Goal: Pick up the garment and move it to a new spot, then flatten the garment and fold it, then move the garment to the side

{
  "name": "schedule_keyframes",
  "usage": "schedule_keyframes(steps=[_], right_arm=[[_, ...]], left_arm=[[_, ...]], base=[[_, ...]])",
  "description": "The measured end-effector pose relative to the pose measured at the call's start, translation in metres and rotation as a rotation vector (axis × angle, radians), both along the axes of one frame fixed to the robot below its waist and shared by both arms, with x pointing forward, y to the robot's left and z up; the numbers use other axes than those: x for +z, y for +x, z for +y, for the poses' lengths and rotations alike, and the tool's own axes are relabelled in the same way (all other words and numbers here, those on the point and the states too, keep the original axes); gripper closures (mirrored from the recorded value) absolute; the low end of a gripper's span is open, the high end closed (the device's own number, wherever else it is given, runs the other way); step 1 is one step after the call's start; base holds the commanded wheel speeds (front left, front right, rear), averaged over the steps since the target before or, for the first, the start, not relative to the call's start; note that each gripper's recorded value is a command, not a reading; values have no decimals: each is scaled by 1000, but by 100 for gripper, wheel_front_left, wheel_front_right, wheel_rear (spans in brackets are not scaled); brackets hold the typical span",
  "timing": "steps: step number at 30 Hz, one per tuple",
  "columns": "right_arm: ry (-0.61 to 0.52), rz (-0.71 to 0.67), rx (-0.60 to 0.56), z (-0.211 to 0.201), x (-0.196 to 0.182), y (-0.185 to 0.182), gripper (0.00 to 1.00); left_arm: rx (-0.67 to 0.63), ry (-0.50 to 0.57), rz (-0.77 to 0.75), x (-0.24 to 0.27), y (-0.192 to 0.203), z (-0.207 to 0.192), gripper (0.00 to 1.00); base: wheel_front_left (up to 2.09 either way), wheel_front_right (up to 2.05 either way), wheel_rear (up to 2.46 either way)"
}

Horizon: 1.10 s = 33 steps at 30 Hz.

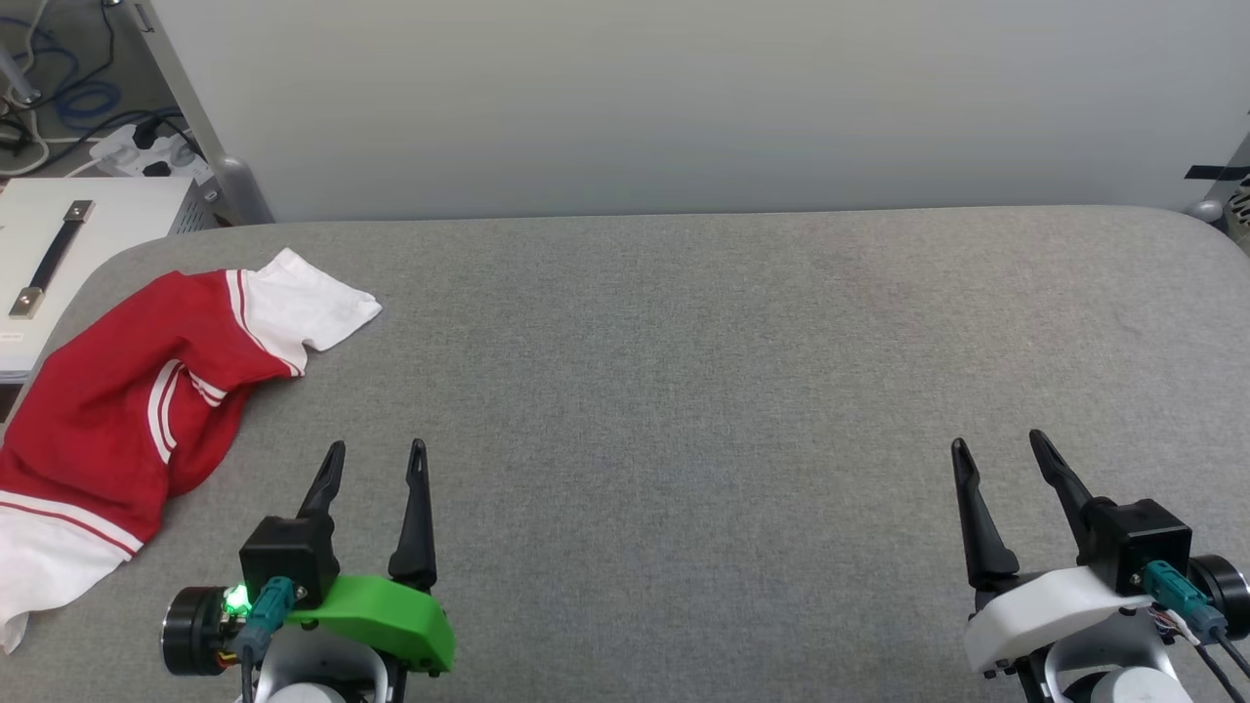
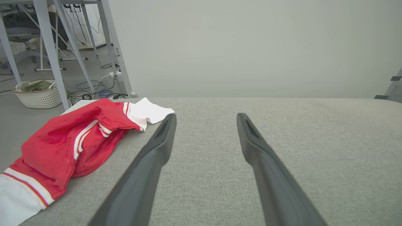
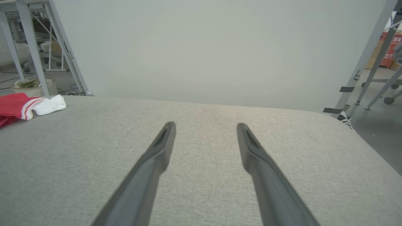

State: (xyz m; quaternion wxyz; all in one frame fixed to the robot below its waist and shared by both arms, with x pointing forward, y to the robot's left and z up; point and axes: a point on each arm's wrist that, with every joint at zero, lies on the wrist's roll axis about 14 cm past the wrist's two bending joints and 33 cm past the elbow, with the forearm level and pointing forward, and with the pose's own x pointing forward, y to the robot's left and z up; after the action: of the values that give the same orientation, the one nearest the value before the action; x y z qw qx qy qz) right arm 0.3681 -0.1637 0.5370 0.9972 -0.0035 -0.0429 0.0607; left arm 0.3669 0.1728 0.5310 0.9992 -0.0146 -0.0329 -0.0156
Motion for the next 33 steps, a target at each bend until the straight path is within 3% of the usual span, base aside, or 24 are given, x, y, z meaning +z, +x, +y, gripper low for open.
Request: schedule_keyframes(steps=[33], right_arm=[[13,-3,46,15,-12,4,0]], left_arm=[[-13,-46,-2,-13,-5,-1,0]], base=[[0,0,0]])
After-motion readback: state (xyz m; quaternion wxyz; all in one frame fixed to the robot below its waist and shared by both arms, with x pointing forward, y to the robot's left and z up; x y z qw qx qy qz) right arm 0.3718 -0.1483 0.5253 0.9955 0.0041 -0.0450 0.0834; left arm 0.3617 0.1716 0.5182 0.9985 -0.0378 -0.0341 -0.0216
